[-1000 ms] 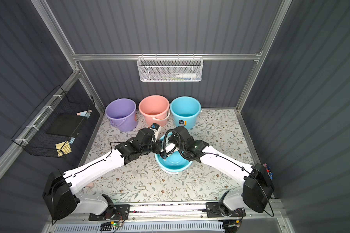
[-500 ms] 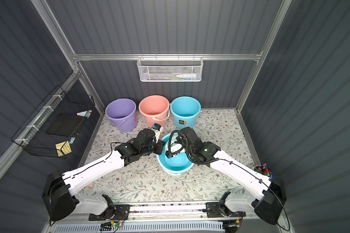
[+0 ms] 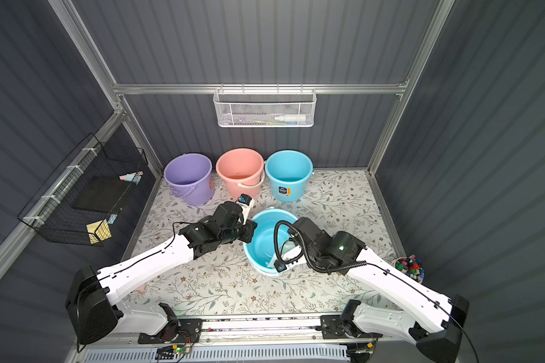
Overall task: Wipe the inside of the bucket with a cloth
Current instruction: Wipe the dirt from the inside of the bucket.
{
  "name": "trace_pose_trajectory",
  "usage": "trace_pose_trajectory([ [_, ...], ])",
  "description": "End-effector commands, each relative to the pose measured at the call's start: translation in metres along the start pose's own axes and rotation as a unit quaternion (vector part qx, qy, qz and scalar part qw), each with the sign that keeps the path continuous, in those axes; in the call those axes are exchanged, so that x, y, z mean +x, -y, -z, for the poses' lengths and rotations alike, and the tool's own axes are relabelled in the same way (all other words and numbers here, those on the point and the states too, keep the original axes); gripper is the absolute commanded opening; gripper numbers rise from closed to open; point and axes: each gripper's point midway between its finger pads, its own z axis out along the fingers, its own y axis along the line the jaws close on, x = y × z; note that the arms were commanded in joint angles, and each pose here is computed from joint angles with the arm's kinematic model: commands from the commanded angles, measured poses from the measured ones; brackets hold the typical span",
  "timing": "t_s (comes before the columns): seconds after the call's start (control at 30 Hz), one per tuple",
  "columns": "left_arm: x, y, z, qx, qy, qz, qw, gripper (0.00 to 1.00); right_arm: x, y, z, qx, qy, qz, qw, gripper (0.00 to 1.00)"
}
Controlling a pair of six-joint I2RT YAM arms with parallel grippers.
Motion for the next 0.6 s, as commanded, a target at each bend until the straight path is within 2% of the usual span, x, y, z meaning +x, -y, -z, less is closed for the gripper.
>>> trace_pose_trajectory([
  [0.0, -0.016, 0.008, 0.011, 0.015, 0.032, 0.000, 0.999, 0.00, -0.033, -0.033, 0.015, -0.092, 0.095, -0.055, 0.990, 0.00],
  [0.13, -0.014, 0.009, 0.009, 0.018, 0.027, -0.002, 0.999, 0.00, -0.069, -0.024, 0.012, -0.099, 0.178, -0.084, 0.975, 0.00],
  [0.33, -0.012, 0.012, 0.006, 0.025, 0.020, -0.006, 0.999, 0.00, -0.112, 0.022, -0.008, -0.018, 0.239, -0.103, 0.965, 0.00],
  [0.43, -0.011, 0.014, 0.006, 0.032, 0.019, -0.006, 0.999, 0.00, -0.121, 0.052, -0.015, 0.039, 0.241, -0.108, 0.964, 0.00],
  [0.57, -0.010, 0.016, 0.007, 0.038, 0.016, -0.008, 0.999, 0.00, -0.117, 0.083, -0.038, 0.101, 0.194, -0.090, 0.972, 0.00],
])
